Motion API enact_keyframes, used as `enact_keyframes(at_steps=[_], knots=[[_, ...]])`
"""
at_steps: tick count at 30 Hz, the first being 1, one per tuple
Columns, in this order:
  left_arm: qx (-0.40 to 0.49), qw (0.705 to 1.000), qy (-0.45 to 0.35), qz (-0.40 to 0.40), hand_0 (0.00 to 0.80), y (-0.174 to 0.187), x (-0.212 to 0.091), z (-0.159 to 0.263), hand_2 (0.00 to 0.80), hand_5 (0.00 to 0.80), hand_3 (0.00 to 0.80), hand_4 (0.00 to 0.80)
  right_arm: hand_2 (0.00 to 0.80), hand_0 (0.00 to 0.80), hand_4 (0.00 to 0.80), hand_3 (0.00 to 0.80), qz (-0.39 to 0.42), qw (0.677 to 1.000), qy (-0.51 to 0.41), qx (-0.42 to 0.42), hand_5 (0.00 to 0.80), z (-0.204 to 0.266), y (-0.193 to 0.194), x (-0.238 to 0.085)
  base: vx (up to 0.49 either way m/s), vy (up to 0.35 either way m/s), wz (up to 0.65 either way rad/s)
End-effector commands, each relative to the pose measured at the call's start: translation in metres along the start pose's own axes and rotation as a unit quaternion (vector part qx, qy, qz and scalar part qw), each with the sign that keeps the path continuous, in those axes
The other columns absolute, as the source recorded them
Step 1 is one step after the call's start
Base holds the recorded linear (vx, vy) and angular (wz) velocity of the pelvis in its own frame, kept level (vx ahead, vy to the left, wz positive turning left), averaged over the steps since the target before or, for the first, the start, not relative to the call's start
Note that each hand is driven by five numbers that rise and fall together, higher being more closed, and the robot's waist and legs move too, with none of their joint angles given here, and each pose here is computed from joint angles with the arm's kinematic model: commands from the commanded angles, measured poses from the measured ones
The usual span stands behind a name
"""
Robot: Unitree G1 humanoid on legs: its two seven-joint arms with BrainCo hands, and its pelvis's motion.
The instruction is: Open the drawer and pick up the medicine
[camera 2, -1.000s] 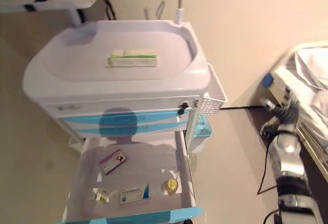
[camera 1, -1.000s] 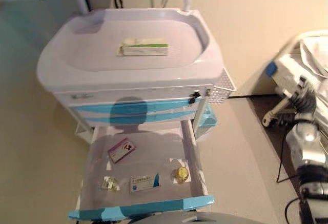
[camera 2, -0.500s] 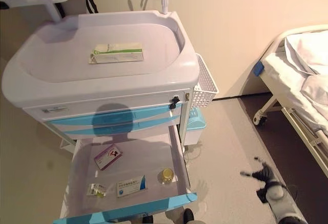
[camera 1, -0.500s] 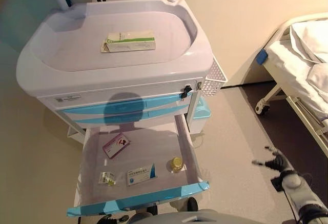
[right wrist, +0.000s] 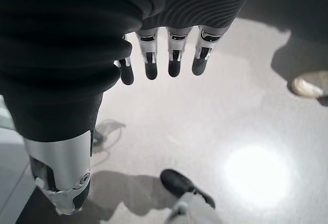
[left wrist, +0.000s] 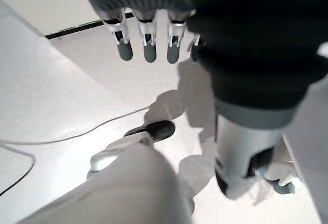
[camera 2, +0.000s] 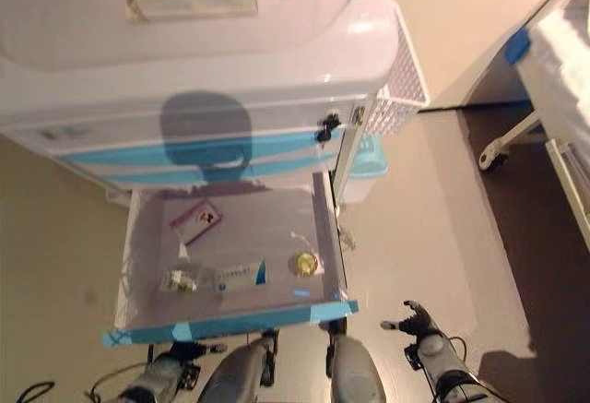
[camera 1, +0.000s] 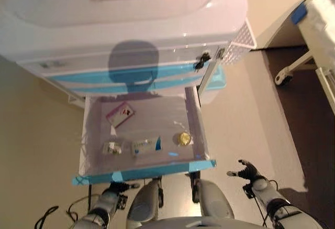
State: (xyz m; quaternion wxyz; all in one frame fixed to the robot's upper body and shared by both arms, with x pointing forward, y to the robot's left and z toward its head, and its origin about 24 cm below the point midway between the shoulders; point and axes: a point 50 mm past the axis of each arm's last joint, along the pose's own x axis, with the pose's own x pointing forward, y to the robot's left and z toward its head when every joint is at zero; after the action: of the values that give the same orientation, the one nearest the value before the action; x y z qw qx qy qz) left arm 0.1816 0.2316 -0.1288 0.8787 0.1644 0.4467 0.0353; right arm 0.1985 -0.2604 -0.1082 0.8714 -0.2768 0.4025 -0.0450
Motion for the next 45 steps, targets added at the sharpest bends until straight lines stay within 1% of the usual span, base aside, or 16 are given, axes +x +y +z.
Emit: enact_keyframes(at_steps=[1,5,8,9,10,11,12,13,14,15,19,21,24,30,35,45], knots=[[-0.017,0.999,-0.019,0.027,0.000,0.006,-0.002,0.000,0.000,0.000,0.000,0.000,0.000,0.000,0.000,0.000,-0.010,1.000,-0.025,0.016,0.000,0.001,0.000,-0.003,-0.102,0.007,0.11],[-0.055,0.997,-0.042,0.025,0.000,0.004,-0.001,0.012,0.000,0.000,0.000,0.000,0.000,0.000,0.000,0.000,-0.012,0.998,-0.050,0.021,0.000,0.013,-0.001,-0.002,-0.075,0.003,0.04],[-0.036,0.998,-0.057,0.016,0.000,-0.001,0.000,0.020,0.000,0.000,0.000,0.000,0.000,0.000,0.000,0.000,-0.015,0.998,-0.059,0.018,0.000,0.017,-0.002,-0.002,-0.063,0.011,-0.05],[0.268,0.885,-0.344,0.161,0.000,0.035,-0.022,0.124,0.000,0.000,0.000,0.000,0.000,0.000,0.000,0.000,-0.029,0.997,-0.078,0.006,0.000,0.018,0.000,-0.003,-0.028,0.031,-0.03],[0.013,0.994,-0.101,-0.027,0.000,-0.013,-0.014,0.011,0.000,0.000,0.000,0.000,0.000,0.000,0.000,0.000,-0.033,0.997,-0.065,0.012,0.000,0.008,-0.005,-0.006,-0.013,0.030,0.06],[0.013,0.995,-0.100,-0.027,0.000,-0.013,-0.014,0.010,0.000,0.000,0.000,0.000,0.000,0.000,0.000,0.000,-0.033,0.997,-0.064,0.012,0.000,0.008,-0.005,-0.006,-0.023,0.044,0.05],[0.058,0.986,-0.152,-0.043,0.000,-0.008,-0.027,0.016,0.000,0.000,0.000,0.000,0.000,0.000,0.000,0.000,-0.035,0.998,-0.044,0.008,0.000,-0.006,-0.011,-0.008,-0.040,0.027,0.00],[0.099,0.958,-0.263,-0.059,0.000,0.021,-0.059,0.049,0.000,0.000,0.000,0.000,0.000,0.000,0.000,0.000,-0.045,0.998,-0.037,0.009,0.000,-0.014,-0.025,-0.009,-0.039,0.027,-0.04],[0.099,0.958,-0.262,-0.058,0.000,0.022,-0.059,0.048,0.000,0.000,0.000,0.000,0.000,0.000,0.000,0.000,-0.044,0.998,-0.037,0.008,0.000,-0.014,-0.025,-0.009,-0.046,0.013,0.16],[0.151,0.943,-0.290,-0.059,0.000,0.042,-0.074,0.057,0.000,0.000,0.000,0.000,0.000,0.000,0.000,0.000,-0.049,0.998,-0.039,0.011,0.000,-0.012,-0.031,-0.008,-0.023,0.007,0.24],[0.210,0.931,-0.297,-0.043,0.000,0.054,-0.070,0.069,0.000,0.000,0.000,0.000,0.000,0.000,0.000,0.000,-0.035,0.998,-0.042,0.008,0.000,-0.011,-0.031,-0.008,-0.030,0.021,0.02],[0.216,0.932,-0.290,-0.036,0.000,0.055,-0.066,0.068,0.000,0.000,0.000,0.000,0.000,0.000,0.000,0.000,-0.032,0.999,-0.044,0.006,0.000,-0.012,-0.030,-0.009,-0.011,0.018,-0.10],[0.279,0.907,-0.314,-0.020,0.000,0.056,-0.063,0.091,0.000,0.000,0.000,0.000,0.000,0.000,0.000,0.000,-0.022,0.999,-0.045,-0.004,0.000,-0.013,-0.029,-0.009,-0.003,0.016,-0.01],[0.292,0.892,-0.346,0.015,0.000,0.070,-0.070,0.115,0.000,0.000,0.000,0.000,0.000,0.000,0.000,0.000,-0.019,0.999,-0.040,0.001,0.000,-0.016,-0.028,-0.010,-0.002,0.013,-0.05],[0.304,0.887,-0.346,0.040,0.000,0.080,-0.071,0.121,0.000,0.000,0.000,0.000,0.000,0.000,0.000,0.000,-0.021,0.999,-0.031,0.000,0.000,-0.021,-0.029,-0.011,0.003,0.011,-0.01],[0.312,0.866,-0.370,0.130,0.000,0.111,-0.078,0.156,0.000,0.000,0.000,0.000,0.000,0.000,0.000,0.000,-0.016,1.000,-0.010,0.004,0.000,-0.032,-0.028,-0.013,0.021,0.008,-0.05]])
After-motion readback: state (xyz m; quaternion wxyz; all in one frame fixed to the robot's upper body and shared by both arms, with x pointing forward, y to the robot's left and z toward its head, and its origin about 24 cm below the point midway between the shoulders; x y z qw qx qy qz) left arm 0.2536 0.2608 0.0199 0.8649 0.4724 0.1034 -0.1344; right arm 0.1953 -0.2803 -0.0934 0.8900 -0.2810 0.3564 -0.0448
